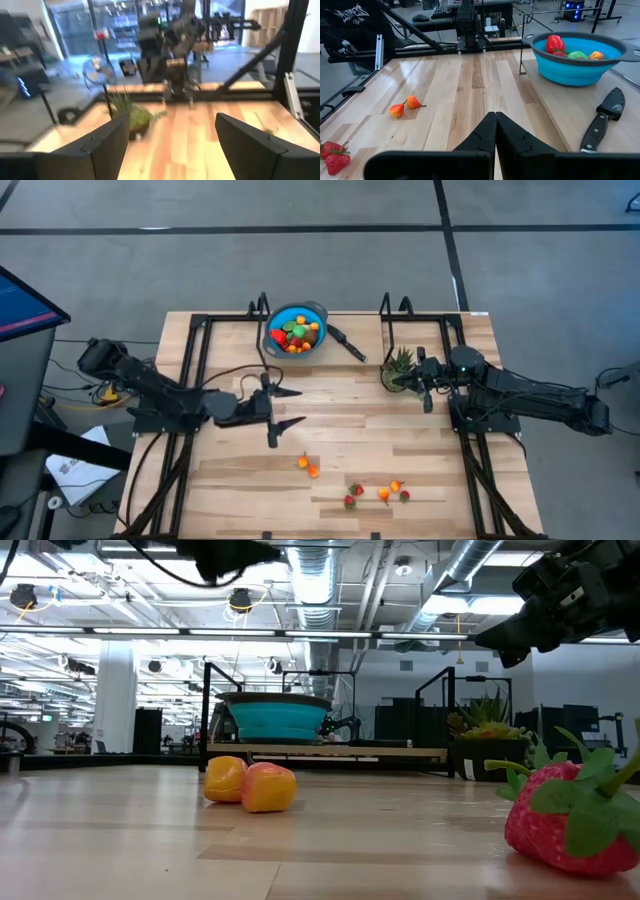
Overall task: Pick & Place Fruit
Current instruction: Put the pear into the basket
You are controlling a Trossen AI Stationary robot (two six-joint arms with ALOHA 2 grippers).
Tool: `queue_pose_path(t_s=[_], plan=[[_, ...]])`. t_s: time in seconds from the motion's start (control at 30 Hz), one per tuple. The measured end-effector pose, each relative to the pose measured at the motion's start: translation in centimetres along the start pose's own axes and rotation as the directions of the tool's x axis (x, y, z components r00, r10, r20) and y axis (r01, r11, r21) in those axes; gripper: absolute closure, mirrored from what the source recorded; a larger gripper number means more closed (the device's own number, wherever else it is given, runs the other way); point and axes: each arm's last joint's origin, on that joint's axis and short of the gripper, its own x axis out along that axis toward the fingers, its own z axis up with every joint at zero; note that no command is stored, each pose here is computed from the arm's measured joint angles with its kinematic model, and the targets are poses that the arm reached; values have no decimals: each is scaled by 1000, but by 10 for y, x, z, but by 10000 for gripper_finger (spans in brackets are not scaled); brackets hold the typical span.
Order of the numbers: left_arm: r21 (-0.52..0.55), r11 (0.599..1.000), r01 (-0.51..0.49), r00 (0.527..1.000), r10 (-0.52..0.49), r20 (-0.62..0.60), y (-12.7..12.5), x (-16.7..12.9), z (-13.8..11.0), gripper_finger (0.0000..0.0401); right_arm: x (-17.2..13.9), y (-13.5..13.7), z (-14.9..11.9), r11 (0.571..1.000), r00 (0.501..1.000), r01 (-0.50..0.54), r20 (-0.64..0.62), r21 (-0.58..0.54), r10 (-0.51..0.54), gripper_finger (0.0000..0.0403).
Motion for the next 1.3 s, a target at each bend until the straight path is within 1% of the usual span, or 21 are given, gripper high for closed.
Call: queue_pose_path(t_s=[0.1,0.17,0.27,0.43,0.53,0.6,0.8,1.0,1.17,1.3], plan=[[-57,997,54,997,-57,-46,9,6,-6,116,0,0,0,1000,1000,0,0,0,0,403],[-91,991,96,994,-101,-51,12,8,-7,116,0,0,0,1000,1000,0,0,0,0,403],[-93,986,141,988,-146,-52,12,10,-4,116,0,0,0,1000,1000,0,0,0,0,403],[-70,987,144,977,-153,-148,9,15,6,116,0,0,0,1000,1000,0,0,0,0,403],[-66,987,149,971,-159,-179,5,21,10,116,0,0,0,1000,1000,0,0,0,0,403],[-51,986,157,966,-164,-199,1,25,9,116,0,0,0,1000,1000,0,0,0,0,403],[-19,984,179,943,-177,-281,-8,29,-8,116,0,0,0,1000,1000,0,0,0,0,403],[7,974,228,905,-209,-371,-28,32,-30,116,0,0,0,1000,1000,0,0,0,0,403],[-32,969,246,872,-235,-430,-43,32,-48,116,0,0,0,1000,1000,0,-1,0,0,403],[-80,969,234,855,-244,-459,-51,32,-57,116,0,0,0,1000,1000,0,-1,0,0,403]])
